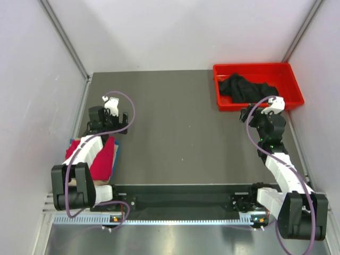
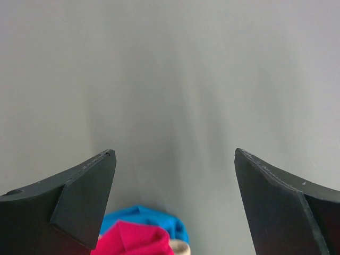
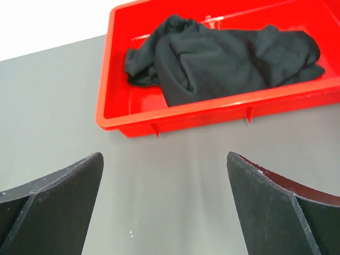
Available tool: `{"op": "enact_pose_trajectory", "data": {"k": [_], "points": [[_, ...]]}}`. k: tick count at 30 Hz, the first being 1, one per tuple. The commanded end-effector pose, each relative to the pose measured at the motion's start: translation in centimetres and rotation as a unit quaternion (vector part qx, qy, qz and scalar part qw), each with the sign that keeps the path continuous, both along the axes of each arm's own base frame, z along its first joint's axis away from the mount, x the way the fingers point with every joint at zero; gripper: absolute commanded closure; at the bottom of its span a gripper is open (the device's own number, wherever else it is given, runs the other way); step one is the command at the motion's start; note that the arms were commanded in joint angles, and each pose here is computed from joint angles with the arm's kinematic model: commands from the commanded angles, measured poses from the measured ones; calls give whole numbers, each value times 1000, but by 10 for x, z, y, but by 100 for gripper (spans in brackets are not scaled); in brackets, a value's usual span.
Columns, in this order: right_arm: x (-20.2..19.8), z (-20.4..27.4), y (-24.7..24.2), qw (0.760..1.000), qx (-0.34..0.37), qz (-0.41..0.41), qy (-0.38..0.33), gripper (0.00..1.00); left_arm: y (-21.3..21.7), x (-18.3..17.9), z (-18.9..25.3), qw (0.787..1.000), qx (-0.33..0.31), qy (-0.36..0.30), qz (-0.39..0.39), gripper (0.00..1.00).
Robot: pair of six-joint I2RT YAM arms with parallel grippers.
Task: Fold and stack the t-shirts
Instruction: Grab the tshirt from the pile
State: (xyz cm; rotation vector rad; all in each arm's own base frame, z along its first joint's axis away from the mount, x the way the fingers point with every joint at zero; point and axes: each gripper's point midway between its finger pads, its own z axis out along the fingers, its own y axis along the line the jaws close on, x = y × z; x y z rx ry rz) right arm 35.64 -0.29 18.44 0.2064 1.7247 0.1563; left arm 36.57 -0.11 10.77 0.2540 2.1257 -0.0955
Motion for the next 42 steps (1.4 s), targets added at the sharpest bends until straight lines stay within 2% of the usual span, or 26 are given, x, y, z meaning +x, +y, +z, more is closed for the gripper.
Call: {"op": "enact_pose_trajectory", "data": {"k": [1,4,6,8,9,11,12,14,15,17,18,20,21,23,26,27,29,30,32,33,37,41,42], "points": [[6,38,2,998,-11,12,-56,0,4,-1,9,999,-9,33,17,2],[18,55,0,997,-23,12,-67,0,-4,0,24,998,-26,48,-16,1],[39,73,-2,997,-36,14,-68,0,-20,1,32,995,-39,53,-81,1],[55,71,-5,998,-46,14,-31,0,-26,0,41,990,-31,73,-118,1],[77,83,-12,998,-53,1,-26,0,-28,0,34,986,-35,99,-126,1],[96,76,-19,998,-57,-12,11,0,-27,-2,39,982,-33,129,-131,2],[118,77,-31,997,-68,-38,22,0,-24,-1,35,982,-27,137,-126,2],[138,63,-40,994,-76,-53,62,0,-20,-2,32,983,-15,143,-117,1],[163,58,-48,991,-86,-64,77,0,-16,-1,32,984,-7,138,-111,2],[179,32,-53,984,-92,-68,135,0,-10,-3,28,984,11,143,-103,2],[204,23,-52,983,-94,-60,148,0,-8,-3,27,984,15,143,-101,1],[216,-5,-47,975,-94,-33,198,0,-7,-5,24,984,20,147,-100,1],[238,-15,-43,974,-89,-20,205,0,-8,-6,24,984,18,149,-100,2],[243,-39,-42,965,-86,-15,248,2,-10,-7,22,983,17,151,-107,2],[253,-58,-43,960,-80,-20,266,14,-11,-7,21,982,16,153,-110,2],[254,-57,-42,962,-78,-16,260,28,-10,-7,21,982,16,154,-108,2],[253,-56,-41,964,-76,-16,254,46,-11,-7,21,982,16,153,-112,1],[250,-52,-41,965,-77,-18,251,62,-12,-7,22,982,14,152,-114,2],[248,-46,-41,966,-77,-19,245,80,-13,-6,22,981,13,152,-117,2],[247,-34,-42,968,-79,-20,237,100,-14,-7,22,981,11,152,-118,2],[238,16,-39,977,-82,-23,197,100,-13,-8,22,981,13,154,-118,2],[216,94,-13,988,-84,7,130,100,-15,-10,27,981,11,148,-124,1],[201,131,0,991,-88,23,95,100,-15,-10,30,982,12,142,-124,1]]}}
